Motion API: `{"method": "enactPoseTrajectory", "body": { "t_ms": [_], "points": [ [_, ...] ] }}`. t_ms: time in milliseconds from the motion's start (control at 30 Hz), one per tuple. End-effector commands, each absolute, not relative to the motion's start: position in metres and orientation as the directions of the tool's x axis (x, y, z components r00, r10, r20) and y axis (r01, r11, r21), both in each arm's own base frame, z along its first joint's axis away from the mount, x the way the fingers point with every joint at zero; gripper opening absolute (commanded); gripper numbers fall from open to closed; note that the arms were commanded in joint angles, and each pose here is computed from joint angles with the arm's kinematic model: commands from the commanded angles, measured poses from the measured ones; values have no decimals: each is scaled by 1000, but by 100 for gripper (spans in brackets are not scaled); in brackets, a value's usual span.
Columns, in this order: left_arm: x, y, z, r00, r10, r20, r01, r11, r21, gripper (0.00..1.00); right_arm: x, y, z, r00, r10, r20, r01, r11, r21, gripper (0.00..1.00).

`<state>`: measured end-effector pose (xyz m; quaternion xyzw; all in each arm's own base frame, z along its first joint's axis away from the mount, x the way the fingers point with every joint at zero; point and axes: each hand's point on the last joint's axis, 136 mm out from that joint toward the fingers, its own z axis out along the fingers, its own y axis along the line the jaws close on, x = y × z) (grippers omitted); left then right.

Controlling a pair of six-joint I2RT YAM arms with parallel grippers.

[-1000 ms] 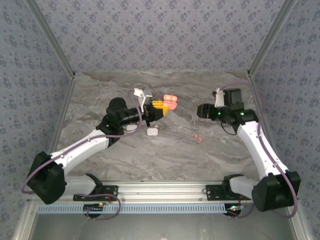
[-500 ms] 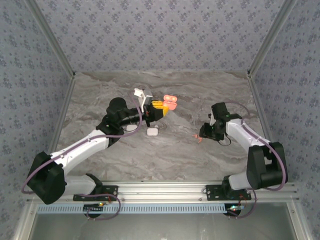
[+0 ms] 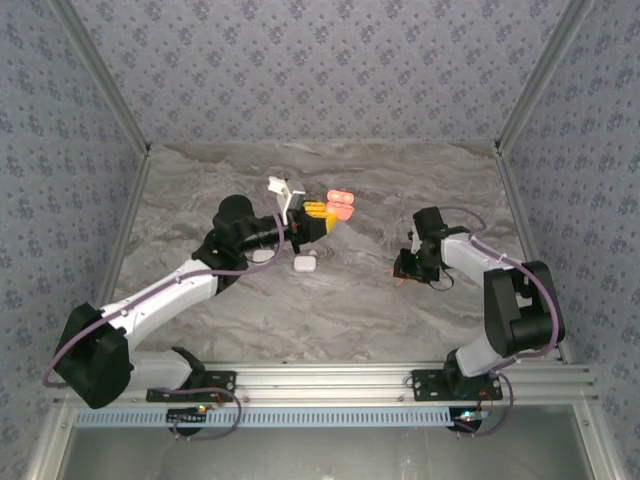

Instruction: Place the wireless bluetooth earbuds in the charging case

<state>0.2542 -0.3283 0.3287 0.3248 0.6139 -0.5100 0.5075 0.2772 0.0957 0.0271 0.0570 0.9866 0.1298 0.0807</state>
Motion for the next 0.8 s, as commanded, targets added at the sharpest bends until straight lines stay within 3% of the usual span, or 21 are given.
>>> {"method": "enactPoseTrajectory", "body": {
  "t_ms": [0, 300, 767],
  "points": [
    [249, -327, 337, -243, -132, -961, 927, 260, -270, 0, 277, 100, 25, -984, 126, -124, 88, 959, 270, 35],
    [250, -329, 335, -247, -124, -961, 926, 261, -271, 0, 279, 103, 19, -986, 120, -116, 85, 958, 272, 33],
    [251, -330, 334, -257, -115, -960, 925, 259, -278, 0, 283, 103, 22, -987, 80, -137, 42, 965, 260, 22]
  ]
}}
